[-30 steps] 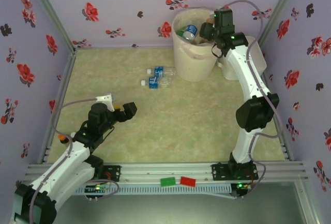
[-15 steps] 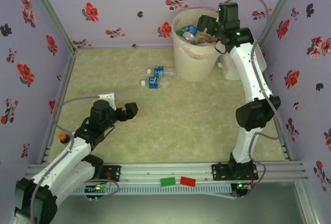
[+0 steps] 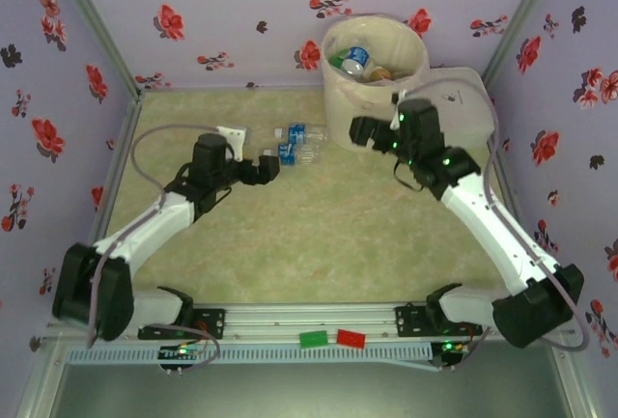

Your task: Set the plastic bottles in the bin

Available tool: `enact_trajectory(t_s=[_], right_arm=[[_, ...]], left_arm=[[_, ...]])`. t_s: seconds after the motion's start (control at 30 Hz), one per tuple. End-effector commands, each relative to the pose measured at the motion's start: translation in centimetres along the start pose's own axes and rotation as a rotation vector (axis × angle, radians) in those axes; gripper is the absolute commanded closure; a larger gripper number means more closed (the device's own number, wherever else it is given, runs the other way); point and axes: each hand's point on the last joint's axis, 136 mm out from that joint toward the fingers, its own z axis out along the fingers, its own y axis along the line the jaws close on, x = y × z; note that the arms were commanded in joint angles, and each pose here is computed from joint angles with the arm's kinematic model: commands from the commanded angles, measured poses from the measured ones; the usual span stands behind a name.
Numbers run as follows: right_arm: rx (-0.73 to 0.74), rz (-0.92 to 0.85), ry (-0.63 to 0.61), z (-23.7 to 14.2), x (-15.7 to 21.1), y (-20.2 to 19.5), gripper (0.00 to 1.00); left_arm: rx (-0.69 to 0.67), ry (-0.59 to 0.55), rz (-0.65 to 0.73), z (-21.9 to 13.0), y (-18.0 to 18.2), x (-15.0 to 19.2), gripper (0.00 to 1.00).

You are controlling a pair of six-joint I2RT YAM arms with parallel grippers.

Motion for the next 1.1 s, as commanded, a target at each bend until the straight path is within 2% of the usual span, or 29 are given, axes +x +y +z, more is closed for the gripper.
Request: enact_trajectory(t_s=[0.0, 0.27, 0.4, 0.67, 0.77, 1.07], right_arm=[[-0.100, 0.123, -0.007, 1.5, 3.3, 1.3, 0.00], [-0.069, 0.178, 0.133, 3.8, 13.0, 0.1, 0.00], [-0.053, 0.204, 0.185, 4.6, 16.1, -0.8, 0.00], [-0.013, 0.175, 0.169, 4.2, 16.4, -2.0, 0.00], [-0.005, 0.157, 0.158, 3.9, 16.0, -2.1, 0.00], [0.001, 0.156, 0.152, 3.6, 15.9, -2.3, 0.00]], left_arm=[[0.046, -0.009, 0.120, 2.0, -0.6, -1.7, 0.00], [0.119, 0.133, 0.232, 7.7, -1.1, -2.7, 0.00], [0.137, 0.202, 0.283, 10.6, -0.8, -2.4, 0.00], [0.190, 0.393, 0.284, 14.4, -0.4, 1.6, 0.00], [0.192, 0.432, 0.279, 15.2, -0.3, 2.8, 0.00], [0.192, 0.493, 0.270, 14.4, -1.7, 4.4, 0.00]])
